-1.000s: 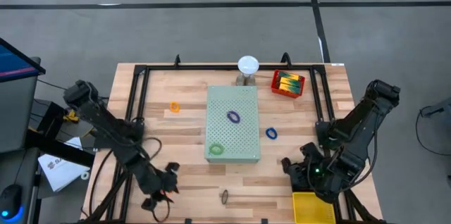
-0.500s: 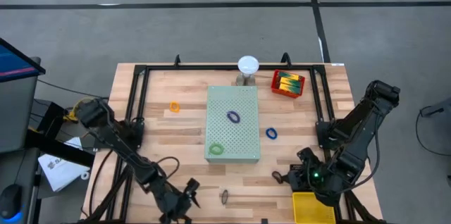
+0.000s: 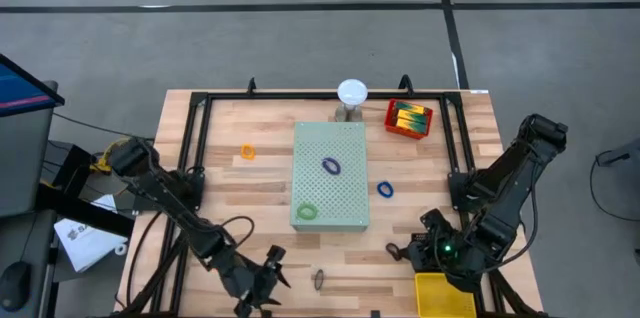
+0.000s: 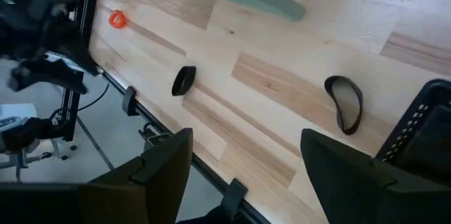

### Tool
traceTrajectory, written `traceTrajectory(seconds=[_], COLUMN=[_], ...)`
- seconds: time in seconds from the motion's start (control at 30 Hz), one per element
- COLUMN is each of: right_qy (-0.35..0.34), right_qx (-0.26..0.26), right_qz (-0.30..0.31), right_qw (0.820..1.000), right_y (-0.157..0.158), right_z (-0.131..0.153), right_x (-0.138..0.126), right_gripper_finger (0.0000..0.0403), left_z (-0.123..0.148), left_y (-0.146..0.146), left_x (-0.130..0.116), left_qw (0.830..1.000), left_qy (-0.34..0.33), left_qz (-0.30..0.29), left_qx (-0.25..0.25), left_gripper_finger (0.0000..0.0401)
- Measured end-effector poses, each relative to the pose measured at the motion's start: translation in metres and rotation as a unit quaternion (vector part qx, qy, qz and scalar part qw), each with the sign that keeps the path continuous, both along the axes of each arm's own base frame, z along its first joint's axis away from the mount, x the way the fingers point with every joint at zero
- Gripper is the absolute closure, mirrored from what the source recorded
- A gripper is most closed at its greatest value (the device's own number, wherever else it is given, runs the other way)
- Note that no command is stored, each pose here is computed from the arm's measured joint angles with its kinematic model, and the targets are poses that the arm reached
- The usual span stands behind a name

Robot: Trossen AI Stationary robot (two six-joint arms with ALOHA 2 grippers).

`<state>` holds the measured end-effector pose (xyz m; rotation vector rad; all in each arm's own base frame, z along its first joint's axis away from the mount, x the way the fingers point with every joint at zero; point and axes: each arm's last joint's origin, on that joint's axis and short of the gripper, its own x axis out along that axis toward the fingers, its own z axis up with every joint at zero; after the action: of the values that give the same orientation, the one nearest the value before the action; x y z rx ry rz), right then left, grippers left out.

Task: Pick & Place Office Desk Supplies
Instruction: Put the black rubberband into the black bin

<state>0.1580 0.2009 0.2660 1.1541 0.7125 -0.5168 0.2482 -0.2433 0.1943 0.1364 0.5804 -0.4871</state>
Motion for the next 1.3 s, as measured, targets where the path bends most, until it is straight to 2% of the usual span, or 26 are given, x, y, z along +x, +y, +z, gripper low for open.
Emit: traceTrajectory(seconds=[0.13,0.27,0.37,0.53,0.67,0.83,1.03,1.2,1.3], right_qy=[0.006,0.056,0.11,0.128,0.188,0.264,0.309,0.327,0.32], right_qx=[-0.004,-0.007,-0.027,-0.043,-0.074,-0.115,-0.14,-0.14,-0.138], right_qz=[0.005,0.073,0.123,0.181,0.23,0.271,0.3,0.304,0.307], right_qw=[1.0,0.996,0.986,0.974,0.952,0.918,0.892,0.884,0.885], right_y=[-0.002,-0.001,-0.003,-0.007,-0.016,-0.029,-0.028,-0.025,-0.022], right_z=[0.0,-0.008,-0.026,-0.051,-0.07,-0.084,-0.103,-0.116,-0.118], right_x=[0.004,0.018,0.035,0.073,0.093,0.1,0.1,0.102,0.103], right_gripper_finger=[0.0143,0.0143,0.0143,0.0143,0.0143,0.0143,0.0143,0.0143,0.0143], left_z=[0.015,0.019,0.024,0.033,0.043,0.051,0.058,0.059,0.059], left_y=[0.007,0.018,0.024,0.032,0.036,0.041,0.046,0.046,0.046], left_x=[-0.015,-0.037,-0.053,-0.07,-0.079,-0.085,-0.088,-0.088,-0.088], left_qw=[1.0,0.997,0.996,0.993,0.99,0.988,0.985,0.983,0.983], left_qy=[0.025,0.063,0.066,0.07,0.061,0.056,0.057,0.059,0.058], left_qz=[0.012,0.032,0.049,0.08,0.099,0.117,0.125,0.13,0.13], left_qx=[-0.014,-0.017,-0.031,-0.058,-0.074,-0.089,-0.108,-0.115,-0.116], left_gripper_finger=[0.0199,0.0204,0.0207,0.0208,0.0208,0.0208,0.0209,0.0216,0.0219])
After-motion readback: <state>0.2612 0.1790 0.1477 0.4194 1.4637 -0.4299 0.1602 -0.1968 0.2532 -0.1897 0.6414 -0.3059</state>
